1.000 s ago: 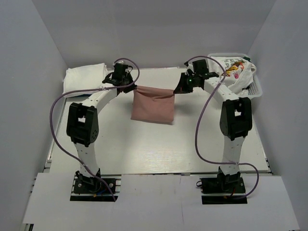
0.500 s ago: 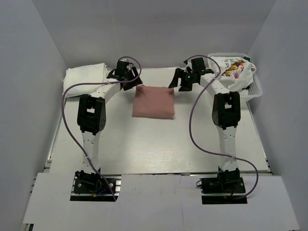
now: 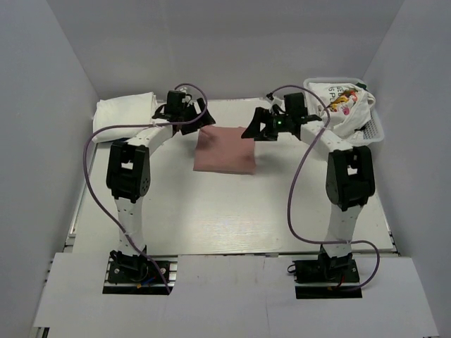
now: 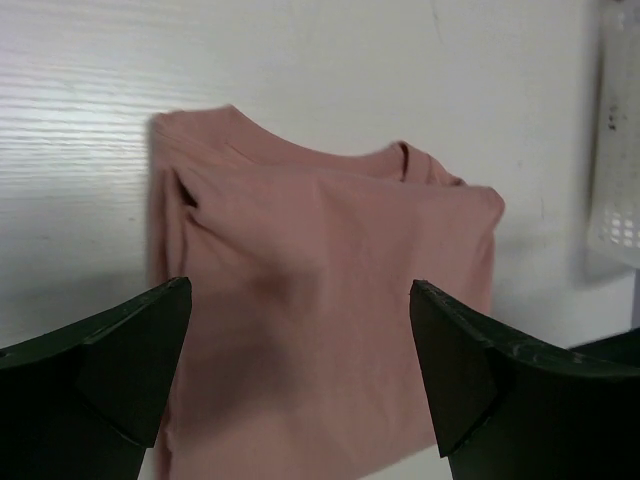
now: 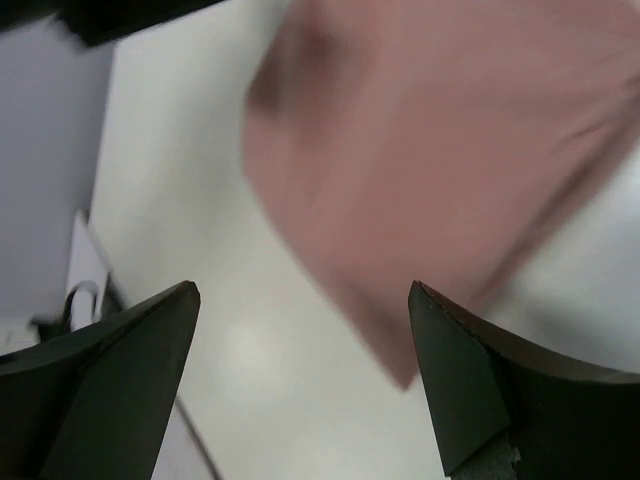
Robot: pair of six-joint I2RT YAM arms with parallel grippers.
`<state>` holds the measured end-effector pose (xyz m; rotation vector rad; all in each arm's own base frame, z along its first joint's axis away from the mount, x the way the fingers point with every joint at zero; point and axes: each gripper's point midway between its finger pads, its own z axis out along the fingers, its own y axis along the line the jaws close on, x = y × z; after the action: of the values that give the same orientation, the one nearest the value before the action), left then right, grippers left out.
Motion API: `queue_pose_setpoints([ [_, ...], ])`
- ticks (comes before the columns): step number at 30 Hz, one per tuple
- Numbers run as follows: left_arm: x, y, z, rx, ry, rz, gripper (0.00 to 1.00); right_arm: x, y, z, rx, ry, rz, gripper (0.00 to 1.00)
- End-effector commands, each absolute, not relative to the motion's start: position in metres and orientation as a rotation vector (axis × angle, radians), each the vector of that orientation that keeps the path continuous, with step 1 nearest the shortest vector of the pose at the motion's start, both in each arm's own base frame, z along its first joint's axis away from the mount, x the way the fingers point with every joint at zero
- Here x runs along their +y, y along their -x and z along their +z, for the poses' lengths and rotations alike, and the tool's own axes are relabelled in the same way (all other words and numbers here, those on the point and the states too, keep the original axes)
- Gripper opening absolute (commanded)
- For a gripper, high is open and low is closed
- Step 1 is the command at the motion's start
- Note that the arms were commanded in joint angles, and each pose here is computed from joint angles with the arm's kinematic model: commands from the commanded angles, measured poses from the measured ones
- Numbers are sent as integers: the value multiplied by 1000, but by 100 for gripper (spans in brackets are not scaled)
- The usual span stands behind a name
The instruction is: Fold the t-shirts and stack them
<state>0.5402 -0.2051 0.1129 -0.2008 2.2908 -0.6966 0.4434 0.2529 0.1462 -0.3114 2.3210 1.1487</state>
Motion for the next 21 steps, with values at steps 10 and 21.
queue_pose_setpoints([
  [10, -225, -527, 79, 2342, 200, -841, 100, 301, -384, 90, 2278, 473, 1523, 90],
  [21, -214, -532, 58, 2400, 245, -772, 100, 292, -398, 64, 2385, 433, 1375, 90],
])
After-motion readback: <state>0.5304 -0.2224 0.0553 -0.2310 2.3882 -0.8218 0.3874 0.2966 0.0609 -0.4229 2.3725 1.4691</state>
